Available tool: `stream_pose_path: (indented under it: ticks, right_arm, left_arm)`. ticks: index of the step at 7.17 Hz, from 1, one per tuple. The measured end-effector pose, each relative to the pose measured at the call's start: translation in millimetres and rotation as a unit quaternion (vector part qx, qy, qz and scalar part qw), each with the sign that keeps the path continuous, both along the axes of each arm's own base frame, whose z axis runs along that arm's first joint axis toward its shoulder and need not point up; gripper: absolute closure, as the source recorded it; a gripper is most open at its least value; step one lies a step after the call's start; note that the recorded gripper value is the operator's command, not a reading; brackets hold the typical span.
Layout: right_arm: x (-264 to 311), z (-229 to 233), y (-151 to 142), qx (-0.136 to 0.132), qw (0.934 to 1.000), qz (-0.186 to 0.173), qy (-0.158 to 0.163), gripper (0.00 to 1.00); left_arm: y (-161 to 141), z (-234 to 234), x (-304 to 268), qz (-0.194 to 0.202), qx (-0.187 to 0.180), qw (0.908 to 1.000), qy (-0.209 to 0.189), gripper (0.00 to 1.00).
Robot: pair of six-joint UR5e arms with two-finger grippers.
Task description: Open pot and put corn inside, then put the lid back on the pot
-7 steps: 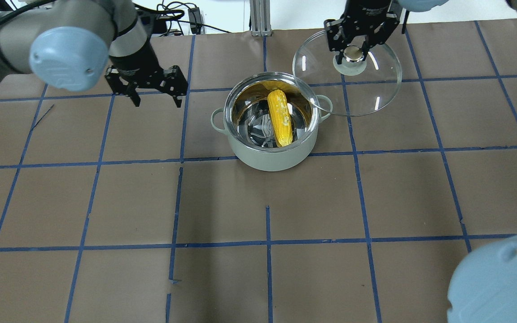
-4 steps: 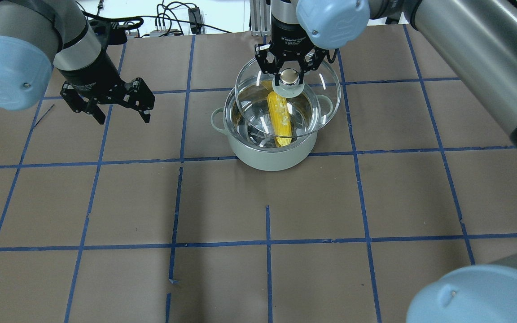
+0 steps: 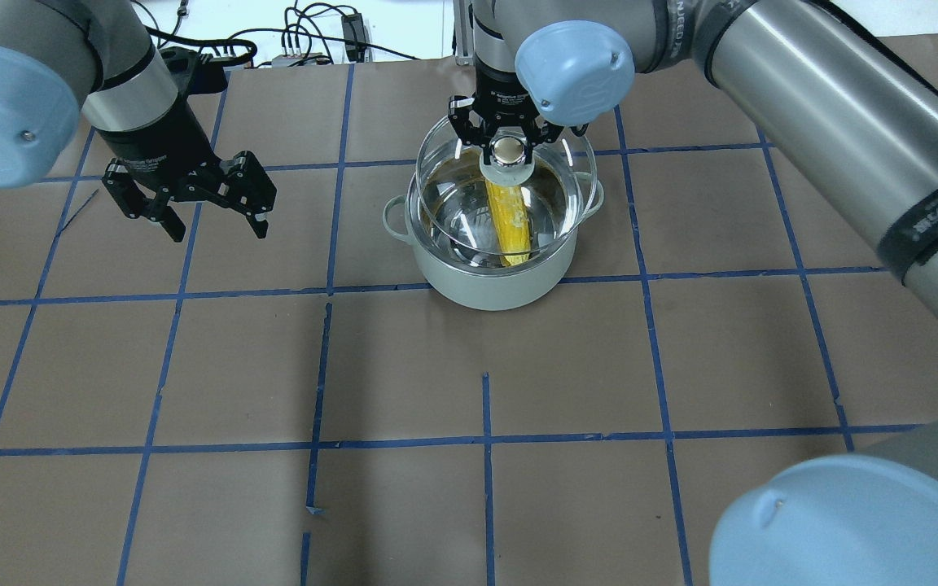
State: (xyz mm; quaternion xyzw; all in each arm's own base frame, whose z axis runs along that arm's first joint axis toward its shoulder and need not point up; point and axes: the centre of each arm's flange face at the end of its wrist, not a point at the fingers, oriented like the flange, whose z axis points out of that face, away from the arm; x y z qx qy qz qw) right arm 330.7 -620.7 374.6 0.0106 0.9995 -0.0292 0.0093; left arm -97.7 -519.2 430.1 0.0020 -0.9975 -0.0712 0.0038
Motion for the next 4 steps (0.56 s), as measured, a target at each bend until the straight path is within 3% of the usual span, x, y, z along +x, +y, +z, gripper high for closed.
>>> stream_pose_path:
  ticks: [4]
  right_arm:
    - [2, 0, -5, -0.012, 0.9999, 0.001, -0.004, 0.82]
  left_arm:
    - [-3, -1, 15, 0.013, 0.000, 0.9999, 0.003, 0.00]
